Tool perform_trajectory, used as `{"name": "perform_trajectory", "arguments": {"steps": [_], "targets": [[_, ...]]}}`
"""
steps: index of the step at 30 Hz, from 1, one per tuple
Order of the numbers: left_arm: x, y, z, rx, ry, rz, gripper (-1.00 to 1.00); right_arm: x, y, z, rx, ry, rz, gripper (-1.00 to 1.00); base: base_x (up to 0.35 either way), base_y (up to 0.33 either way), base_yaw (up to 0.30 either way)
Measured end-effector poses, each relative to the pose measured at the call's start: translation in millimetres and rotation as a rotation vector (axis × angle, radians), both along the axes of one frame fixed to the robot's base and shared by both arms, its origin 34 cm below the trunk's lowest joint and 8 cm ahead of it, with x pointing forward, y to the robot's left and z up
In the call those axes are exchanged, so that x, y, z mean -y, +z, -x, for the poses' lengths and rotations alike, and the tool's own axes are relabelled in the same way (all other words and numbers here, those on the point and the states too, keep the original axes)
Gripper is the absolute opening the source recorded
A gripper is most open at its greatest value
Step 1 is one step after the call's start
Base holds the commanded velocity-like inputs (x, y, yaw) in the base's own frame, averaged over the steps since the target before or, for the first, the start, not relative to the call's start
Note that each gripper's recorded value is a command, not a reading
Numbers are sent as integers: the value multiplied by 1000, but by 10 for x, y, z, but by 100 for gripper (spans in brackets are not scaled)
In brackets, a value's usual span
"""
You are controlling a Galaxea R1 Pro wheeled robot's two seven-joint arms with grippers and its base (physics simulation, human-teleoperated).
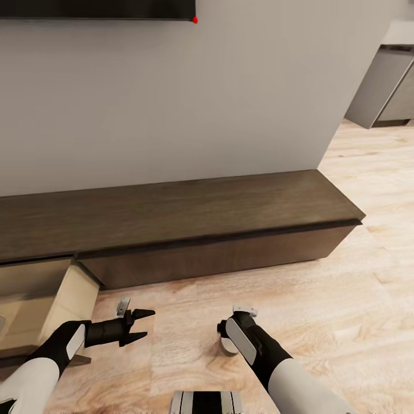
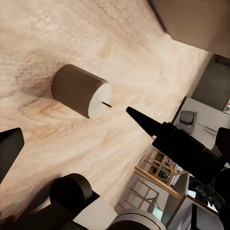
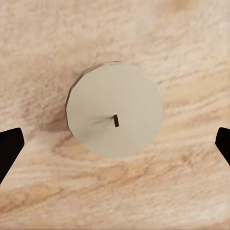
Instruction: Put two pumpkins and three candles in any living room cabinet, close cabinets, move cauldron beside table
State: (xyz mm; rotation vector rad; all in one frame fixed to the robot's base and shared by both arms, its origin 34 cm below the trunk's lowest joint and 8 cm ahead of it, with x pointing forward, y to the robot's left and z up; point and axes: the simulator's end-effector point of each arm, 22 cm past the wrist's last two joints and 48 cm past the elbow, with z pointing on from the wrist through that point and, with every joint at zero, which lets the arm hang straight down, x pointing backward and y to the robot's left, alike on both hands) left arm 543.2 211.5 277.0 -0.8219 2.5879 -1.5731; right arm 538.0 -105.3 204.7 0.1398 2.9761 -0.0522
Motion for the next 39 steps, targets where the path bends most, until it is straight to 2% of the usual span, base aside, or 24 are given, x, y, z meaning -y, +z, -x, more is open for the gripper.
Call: {"name": "perform_trajectory", "arguments": {"steps": [13, 17, 22, 34, 39], "targets": [[3, -254, 124, -52, 0, 0, 100, 14, -252, 157, -49, -2, 2, 100, 0, 0, 0], [1, -332, 166, -68, 0, 0, 100, 12, -314, 141, -35, -18, 0, 100, 0, 0, 0], [-2, -427, 217, -88, 0, -1, 100, -39, -387, 150, -26, -5, 2, 100, 0, 0, 0], [-2, -652, 354, -138, 0, 0, 100, -33, -581, 193, -52, -1, 8, 100, 0, 0, 0], [-2, -725, 399, -154, 1, 0, 100, 21, -655, 165, -28, -27, 14, 100, 0, 0, 0]]}}
